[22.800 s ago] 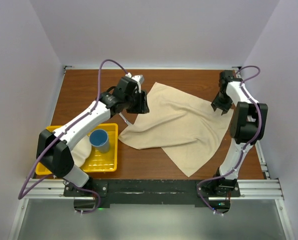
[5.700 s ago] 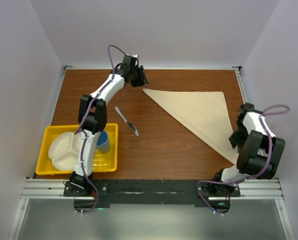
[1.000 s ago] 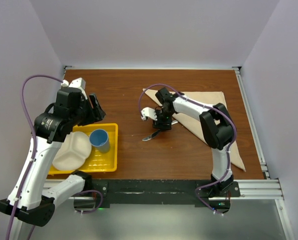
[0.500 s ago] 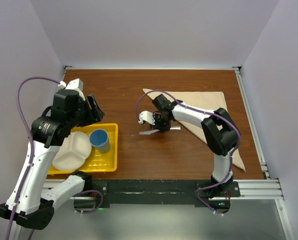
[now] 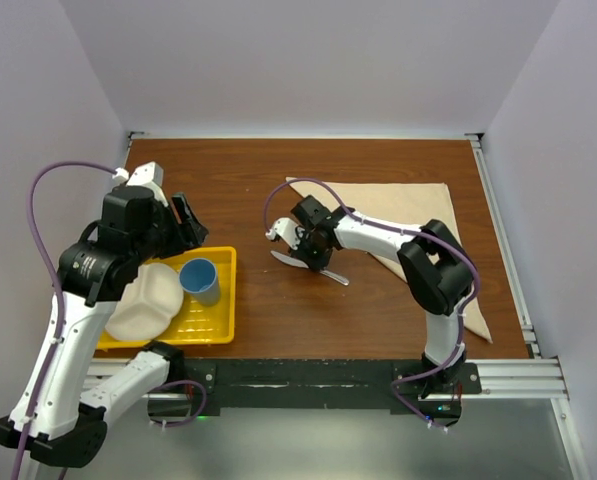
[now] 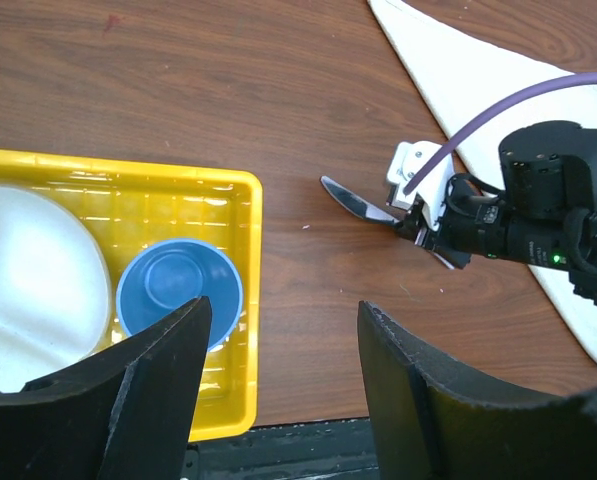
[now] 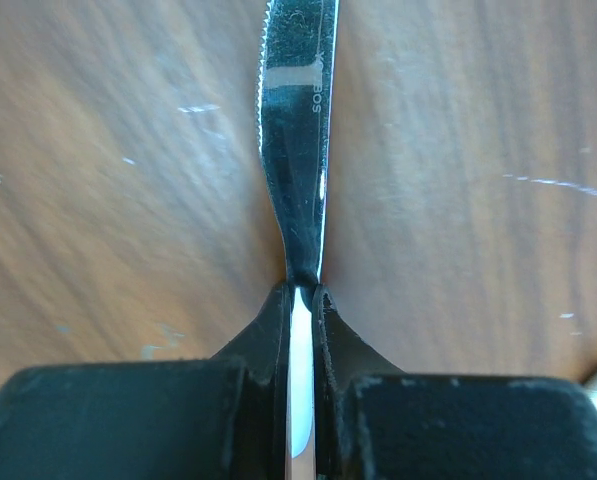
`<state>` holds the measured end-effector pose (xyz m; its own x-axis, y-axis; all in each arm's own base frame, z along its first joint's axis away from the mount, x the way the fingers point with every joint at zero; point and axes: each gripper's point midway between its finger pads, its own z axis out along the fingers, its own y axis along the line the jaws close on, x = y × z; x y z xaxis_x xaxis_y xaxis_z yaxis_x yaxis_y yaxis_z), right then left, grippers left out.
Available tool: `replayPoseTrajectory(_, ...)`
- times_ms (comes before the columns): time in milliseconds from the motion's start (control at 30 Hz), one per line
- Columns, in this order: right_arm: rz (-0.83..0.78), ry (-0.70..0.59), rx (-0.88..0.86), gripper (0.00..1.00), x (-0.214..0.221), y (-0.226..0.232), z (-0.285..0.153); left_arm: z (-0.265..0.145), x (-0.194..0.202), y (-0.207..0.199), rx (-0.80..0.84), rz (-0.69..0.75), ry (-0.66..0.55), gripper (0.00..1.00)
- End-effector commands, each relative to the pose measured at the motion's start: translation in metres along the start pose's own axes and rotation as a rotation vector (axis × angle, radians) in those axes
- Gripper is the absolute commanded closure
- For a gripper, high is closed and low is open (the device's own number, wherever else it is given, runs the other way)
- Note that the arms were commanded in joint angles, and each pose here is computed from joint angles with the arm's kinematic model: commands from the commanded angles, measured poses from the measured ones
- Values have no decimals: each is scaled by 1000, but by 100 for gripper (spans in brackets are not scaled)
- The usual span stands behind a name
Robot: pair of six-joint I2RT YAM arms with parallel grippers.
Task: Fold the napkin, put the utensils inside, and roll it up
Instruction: Adjust the knife at the center of the board.
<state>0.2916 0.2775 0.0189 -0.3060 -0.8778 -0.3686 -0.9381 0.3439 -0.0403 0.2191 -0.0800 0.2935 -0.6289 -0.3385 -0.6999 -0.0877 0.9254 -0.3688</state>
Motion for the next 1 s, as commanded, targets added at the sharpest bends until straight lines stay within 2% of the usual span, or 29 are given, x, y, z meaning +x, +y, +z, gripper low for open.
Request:
replayPoseTrajectory(0, 158, 79, -62, 100, 15, 28, 0, -3, -7, -8, 44, -20, -35, 35)
replayPoseTrajectory(500, 207, -6, 40, 100, 0, 13, -44, 2, -5, -13, 68, -32, -27, 36)
replayPoseTrajectory(667, 176, -17, -22, 100, -5, 19, -43, 6, -5, -16, 77, -28, -18, 36)
replayPoseTrajectory(700, 181, -11, -17, 88, -6, 18, -41, 6, -5, -16, 78, -28, -17, 36)
replayPoseTrajectory(767, 192, 1, -26, 73, -4, 22, -37, 7, -5, -16, 76, -24, -15, 36)
replayPoseTrajectory(800, 199, 12, 8, 62, -2, 18, -36, 7, -4, -15, 74, -22, -15, 36)
replayPoseTrajectory(867, 193, 33, 28, 57, 2, 17, -34, 7, -4, -15, 71, -18, -16, 36)
replayPoseTrajectory(900, 185, 48, 33, 50, 3, 17, -31, 7, -4, -14, 69, -16, -16, 36)
replayPoseTrajectory(967, 184, 75, 37, 46, 5, 19, -28, 6, -5, -14, 69, -13, -18, 36)
